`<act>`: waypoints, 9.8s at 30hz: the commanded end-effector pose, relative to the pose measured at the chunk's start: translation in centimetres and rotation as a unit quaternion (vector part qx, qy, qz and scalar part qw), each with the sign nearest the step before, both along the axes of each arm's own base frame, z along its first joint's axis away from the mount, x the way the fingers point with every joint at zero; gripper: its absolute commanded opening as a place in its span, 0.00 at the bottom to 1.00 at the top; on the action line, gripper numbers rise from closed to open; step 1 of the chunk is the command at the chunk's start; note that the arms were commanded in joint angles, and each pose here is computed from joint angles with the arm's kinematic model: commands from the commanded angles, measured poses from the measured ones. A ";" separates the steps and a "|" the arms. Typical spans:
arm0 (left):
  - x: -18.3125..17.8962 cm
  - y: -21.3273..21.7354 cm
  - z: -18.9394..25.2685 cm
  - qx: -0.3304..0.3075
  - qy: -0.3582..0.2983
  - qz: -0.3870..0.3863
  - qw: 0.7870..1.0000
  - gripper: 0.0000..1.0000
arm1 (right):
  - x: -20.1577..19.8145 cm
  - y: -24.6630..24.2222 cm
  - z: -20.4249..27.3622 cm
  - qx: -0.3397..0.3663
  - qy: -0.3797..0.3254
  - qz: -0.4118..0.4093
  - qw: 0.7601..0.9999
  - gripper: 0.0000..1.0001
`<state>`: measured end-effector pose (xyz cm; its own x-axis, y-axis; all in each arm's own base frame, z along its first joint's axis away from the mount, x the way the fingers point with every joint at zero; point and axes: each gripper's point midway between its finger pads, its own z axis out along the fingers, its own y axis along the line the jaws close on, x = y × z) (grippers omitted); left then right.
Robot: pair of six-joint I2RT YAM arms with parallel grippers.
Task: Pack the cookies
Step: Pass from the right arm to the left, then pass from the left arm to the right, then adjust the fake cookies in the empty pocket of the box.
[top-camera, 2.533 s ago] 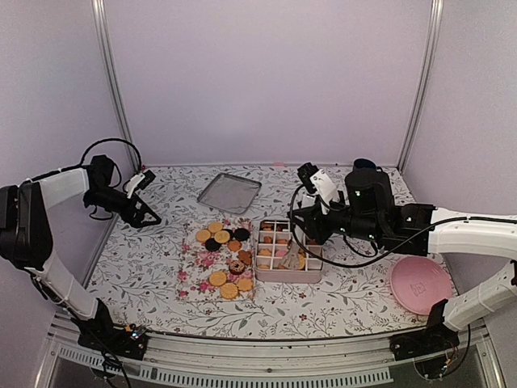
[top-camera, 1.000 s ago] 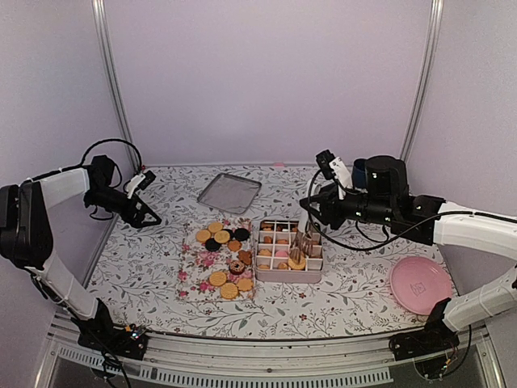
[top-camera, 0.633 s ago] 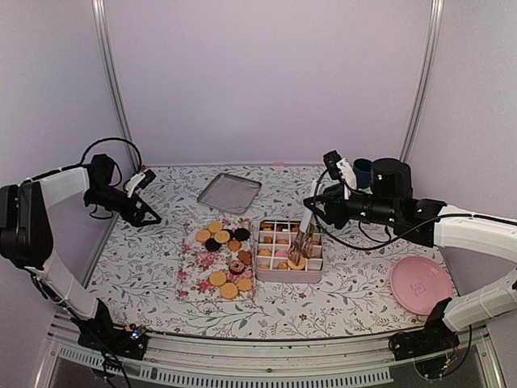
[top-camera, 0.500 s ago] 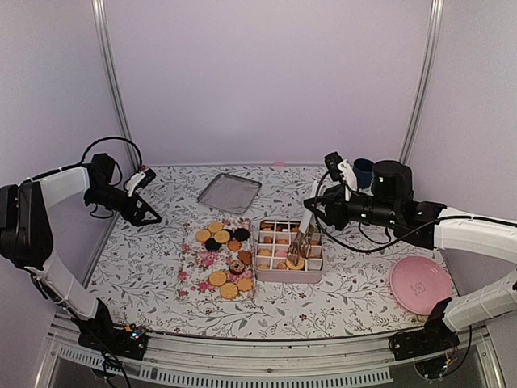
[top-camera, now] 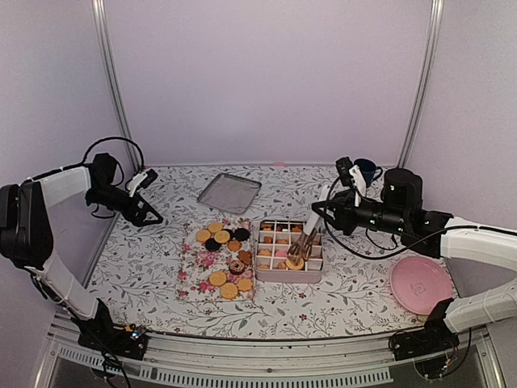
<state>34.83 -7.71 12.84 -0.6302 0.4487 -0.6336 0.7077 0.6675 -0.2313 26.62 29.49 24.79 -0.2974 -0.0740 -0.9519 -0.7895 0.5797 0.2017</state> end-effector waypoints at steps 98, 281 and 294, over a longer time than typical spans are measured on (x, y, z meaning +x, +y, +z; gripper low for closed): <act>-12.4 -16.2 3.6 -0.214 0.089 -0.331 0.915 0.25 | 2.0 21.7 8.5 0.197 -0.007 0.219 0.956 0.31; -6.0 -11.2 2.4 -0.040 0.011 -0.221 0.974 0.68 | 2.1 5.8 5.5 -0.061 0.034 0.127 0.989 0.23; -6.4 -11.4 2.1 -0.048 0.019 -0.226 0.973 0.66 | 2.4 7.4 9.9 -0.005 0.024 0.149 0.989 0.21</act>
<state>29.14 -18.80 15.27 -0.4014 0.6297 -0.6651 0.9158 0.2874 -0.2806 28.76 36.23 31.63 -0.3346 -0.2438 -0.9103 -0.9020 0.3626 0.2344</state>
